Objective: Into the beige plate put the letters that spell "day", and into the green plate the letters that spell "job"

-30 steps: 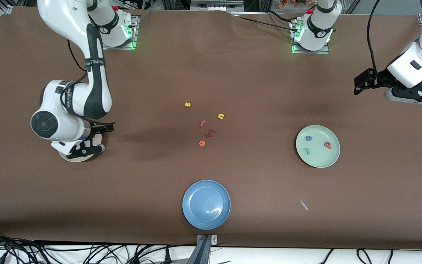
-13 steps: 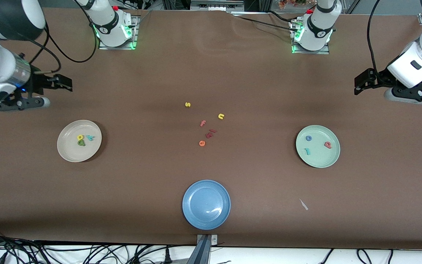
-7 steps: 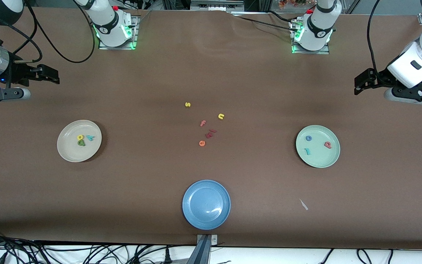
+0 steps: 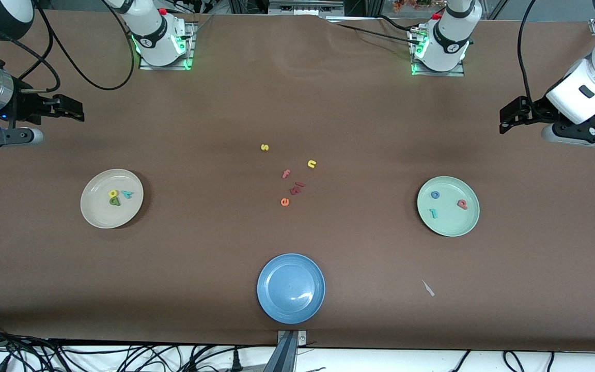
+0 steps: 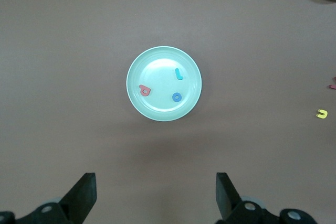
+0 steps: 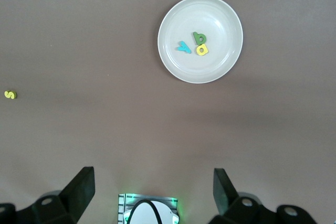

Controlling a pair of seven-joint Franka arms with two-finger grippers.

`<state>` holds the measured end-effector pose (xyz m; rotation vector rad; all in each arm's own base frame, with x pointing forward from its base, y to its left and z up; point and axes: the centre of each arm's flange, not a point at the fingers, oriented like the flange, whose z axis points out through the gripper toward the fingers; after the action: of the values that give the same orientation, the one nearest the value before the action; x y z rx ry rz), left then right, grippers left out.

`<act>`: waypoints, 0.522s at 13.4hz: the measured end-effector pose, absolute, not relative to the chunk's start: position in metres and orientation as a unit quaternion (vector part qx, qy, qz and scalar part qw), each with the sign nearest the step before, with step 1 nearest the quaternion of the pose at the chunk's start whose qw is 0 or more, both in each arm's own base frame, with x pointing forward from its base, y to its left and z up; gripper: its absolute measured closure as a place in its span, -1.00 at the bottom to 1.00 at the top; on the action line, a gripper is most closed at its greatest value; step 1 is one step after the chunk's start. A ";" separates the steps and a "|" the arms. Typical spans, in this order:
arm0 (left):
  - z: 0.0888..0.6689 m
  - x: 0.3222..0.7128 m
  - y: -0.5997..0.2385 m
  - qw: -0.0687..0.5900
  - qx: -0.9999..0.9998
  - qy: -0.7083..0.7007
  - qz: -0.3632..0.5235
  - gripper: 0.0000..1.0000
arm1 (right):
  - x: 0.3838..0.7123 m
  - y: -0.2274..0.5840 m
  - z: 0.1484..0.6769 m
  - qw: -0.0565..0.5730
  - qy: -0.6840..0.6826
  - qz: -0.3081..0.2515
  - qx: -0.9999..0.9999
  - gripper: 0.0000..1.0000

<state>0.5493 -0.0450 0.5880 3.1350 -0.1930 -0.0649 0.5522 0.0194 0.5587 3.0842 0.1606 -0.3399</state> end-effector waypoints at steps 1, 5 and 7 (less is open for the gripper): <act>0.588 0.549 -0.045 0.000 0.998 -0.061 -0.021 -1.00 | 0.553 0.020 0.559 0.018 0.052 -0.109 0.993 -1.00; 0.588 0.549 -0.045 0.000 0.998 -0.061 -0.021 -1.00 | 0.554 0.020 0.557 0.018 0.051 -0.111 0.992 -1.00; 0.588 0.549 -0.045 0.000 0.998 -0.061 -0.021 -1.00 | 0.554 0.019 0.557 0.018 0.050 -0.111 0.992 -1.00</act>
<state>0.5493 -0.0450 0.5880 3.1349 -0.1930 -0.0649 0.5544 0.0191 0.5571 3.0830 0.1563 -0.3437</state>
